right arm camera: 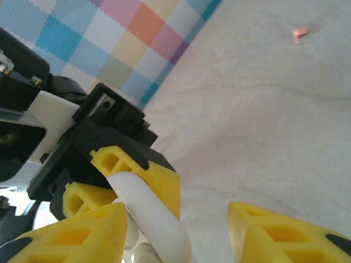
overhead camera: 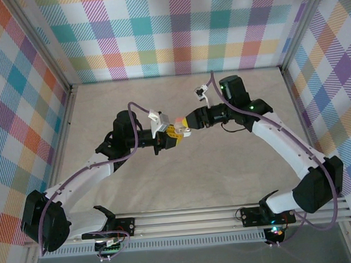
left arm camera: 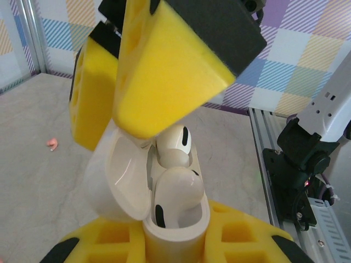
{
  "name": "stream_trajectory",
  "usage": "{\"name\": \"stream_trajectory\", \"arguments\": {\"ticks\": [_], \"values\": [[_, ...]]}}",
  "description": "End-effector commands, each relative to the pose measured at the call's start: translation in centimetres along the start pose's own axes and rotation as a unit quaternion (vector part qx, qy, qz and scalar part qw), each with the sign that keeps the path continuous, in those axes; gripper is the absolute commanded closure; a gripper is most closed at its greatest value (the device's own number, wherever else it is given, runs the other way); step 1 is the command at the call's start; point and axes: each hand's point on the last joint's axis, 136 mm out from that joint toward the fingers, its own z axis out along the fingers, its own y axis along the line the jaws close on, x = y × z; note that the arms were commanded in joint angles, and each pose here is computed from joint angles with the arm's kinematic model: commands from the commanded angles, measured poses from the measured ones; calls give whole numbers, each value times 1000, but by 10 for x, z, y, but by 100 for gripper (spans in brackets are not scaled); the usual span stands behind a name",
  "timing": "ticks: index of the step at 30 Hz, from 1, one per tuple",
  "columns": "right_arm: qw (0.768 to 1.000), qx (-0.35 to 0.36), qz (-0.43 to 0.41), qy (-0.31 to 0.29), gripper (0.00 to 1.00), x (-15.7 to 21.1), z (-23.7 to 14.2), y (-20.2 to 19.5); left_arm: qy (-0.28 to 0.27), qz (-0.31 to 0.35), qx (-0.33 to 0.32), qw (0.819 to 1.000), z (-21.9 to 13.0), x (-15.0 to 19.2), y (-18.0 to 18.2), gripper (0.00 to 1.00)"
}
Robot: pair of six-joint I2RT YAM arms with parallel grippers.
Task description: Insert the wireless bluetooth earbuds into the charging case
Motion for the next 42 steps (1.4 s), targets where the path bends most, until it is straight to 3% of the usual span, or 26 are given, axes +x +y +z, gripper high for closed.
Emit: {"name": "stream_trajectory", "arguments": {"ticks": [1,14,35,38,42], "values": [[994,-103,16,28,53,-2,2,31,-18,17,-5,1000,-4,-12,-5,100],[987,-155,-7,27,55,1,-17,67,-19,5,-15,1000,-2,-7,-1,100],[985,-159,-74,-12,54,3,-42,96,-21,-15,-14,1000,-7,-4,-5,100],[987,-131,-88,-26,52,3,-44,91,-23,-20,-13,999,-7,-6,-6,100],[992,-51,-110,-38,41,10,-40,62,-26,-27,-3,999,-6,-10,-8,100]]}}
